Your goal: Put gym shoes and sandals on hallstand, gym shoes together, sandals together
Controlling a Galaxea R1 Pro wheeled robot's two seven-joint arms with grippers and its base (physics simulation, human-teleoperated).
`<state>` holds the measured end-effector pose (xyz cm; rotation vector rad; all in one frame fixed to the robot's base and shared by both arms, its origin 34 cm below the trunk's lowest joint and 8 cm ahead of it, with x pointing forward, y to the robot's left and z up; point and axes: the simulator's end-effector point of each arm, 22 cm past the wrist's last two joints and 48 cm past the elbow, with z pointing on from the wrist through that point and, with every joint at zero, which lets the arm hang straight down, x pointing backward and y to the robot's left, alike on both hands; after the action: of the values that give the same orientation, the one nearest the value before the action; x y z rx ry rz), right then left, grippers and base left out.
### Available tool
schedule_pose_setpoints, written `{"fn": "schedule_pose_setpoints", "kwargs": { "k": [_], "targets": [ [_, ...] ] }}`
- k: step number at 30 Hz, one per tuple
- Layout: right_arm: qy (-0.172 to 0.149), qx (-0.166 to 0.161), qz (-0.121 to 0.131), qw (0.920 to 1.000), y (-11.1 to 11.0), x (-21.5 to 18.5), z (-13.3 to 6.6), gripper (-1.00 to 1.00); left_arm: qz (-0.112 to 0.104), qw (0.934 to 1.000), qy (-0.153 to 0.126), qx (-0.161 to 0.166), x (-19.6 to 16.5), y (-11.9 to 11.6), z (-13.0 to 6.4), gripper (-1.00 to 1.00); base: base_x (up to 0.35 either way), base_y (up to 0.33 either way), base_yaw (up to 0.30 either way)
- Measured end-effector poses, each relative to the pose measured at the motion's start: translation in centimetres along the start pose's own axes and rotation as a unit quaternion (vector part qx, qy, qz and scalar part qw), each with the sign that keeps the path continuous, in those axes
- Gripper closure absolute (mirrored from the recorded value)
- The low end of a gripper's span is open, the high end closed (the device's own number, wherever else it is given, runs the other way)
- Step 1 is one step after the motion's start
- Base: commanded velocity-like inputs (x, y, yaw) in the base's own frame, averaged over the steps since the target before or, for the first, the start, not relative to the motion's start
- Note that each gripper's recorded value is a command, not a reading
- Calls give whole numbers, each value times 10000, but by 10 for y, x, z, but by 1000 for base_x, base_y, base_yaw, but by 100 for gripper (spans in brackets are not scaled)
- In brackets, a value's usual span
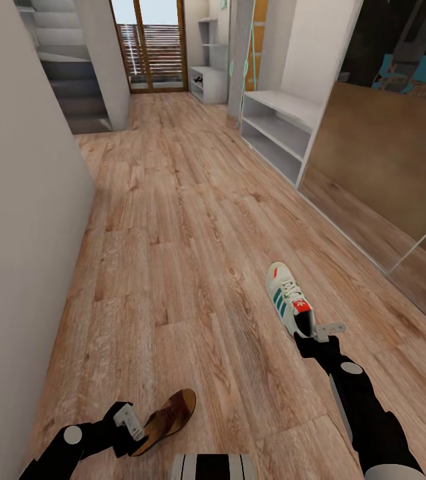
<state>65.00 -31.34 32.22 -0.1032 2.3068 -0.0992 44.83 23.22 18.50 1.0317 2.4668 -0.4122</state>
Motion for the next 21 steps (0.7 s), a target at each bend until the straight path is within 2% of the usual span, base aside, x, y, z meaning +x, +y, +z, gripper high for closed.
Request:
{"fn": "schedule_pose_setpoints", "kwargs": {
  "k": [11, 21],
  "targets": [
    [12, -9, 0, 10000, 1, 1, 0, 100, 66, 9988, 94, 472, -9, 13, -16, -100, 0, 0, 0],
    [207, -28, -7, 9998, 3, 23, 10, 100, -50, 9978, 241, 612, 8, 7, -8, -100, 0, 0, 0]
  ]
}}
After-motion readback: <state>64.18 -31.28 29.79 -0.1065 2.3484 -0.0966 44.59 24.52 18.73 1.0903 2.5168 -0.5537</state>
